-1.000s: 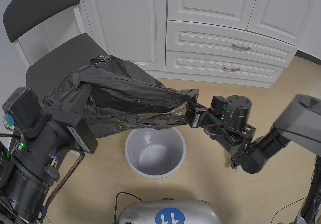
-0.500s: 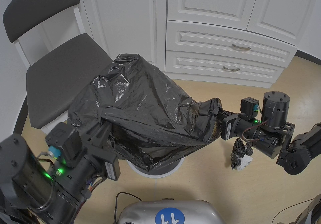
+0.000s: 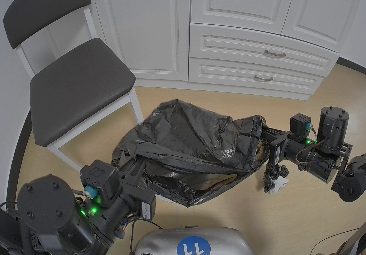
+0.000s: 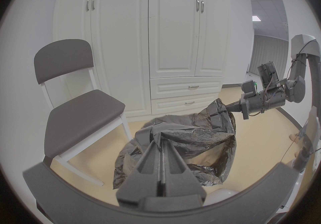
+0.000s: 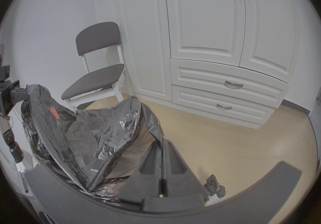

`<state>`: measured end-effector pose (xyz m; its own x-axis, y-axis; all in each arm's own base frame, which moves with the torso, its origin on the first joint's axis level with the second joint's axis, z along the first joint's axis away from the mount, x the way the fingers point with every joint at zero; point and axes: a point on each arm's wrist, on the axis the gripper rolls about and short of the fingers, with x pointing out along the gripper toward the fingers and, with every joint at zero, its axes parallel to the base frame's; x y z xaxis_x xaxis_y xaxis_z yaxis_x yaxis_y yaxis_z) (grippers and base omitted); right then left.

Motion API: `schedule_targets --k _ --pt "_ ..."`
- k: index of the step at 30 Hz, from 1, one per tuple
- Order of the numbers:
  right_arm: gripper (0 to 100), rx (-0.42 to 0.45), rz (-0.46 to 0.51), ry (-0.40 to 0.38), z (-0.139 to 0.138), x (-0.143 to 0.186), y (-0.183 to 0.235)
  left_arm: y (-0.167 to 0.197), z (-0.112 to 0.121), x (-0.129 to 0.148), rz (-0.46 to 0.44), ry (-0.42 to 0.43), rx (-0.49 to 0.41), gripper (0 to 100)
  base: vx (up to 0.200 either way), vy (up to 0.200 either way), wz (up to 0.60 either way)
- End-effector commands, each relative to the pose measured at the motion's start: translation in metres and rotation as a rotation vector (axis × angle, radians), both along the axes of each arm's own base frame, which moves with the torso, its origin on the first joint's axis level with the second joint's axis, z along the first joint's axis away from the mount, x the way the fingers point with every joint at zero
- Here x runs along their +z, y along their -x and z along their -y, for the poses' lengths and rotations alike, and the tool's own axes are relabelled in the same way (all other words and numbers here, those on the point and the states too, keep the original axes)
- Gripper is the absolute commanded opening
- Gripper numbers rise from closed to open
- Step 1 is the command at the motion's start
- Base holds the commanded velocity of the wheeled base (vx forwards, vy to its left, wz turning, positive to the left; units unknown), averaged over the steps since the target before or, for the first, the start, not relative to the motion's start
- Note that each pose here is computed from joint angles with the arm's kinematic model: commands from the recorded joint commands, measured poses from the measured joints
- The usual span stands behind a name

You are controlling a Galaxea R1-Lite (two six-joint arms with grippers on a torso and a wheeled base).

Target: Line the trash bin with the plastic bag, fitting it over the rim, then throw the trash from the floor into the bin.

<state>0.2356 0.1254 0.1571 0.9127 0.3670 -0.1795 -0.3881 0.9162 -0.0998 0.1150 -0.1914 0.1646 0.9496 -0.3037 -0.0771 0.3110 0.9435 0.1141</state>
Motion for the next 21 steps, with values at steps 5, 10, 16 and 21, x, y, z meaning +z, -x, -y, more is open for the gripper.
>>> schedule_targets --k 5,10,16,21 --pt "0 0.049 -0.010 0.007 -0.011 -0.006 0.004 -0.002 0.005 -0.003 -0.006 -0.007 -0.005 0 0.000 0.000 0.00" --pt "0 0.161 -0.025 -0.046 -0.025 -0.005 0.017 -0.006 0.013 -0.001 0.003 0.060 -0.004 0 0.000 0.000 0.00" --pt "0 0.328 0.013 -0.133 -0.029 0.004 0.043 -0.008 0.023 0.004 0.050 0.153 -0.019 0 0.000 0.000 0.00" --pt "0 0.430 0.026 -0.152 -0.041 0.006 0.066 -0.010 0.033 0.000 0.071 0.196 -0.034 0 0.000 0.000 0.00"
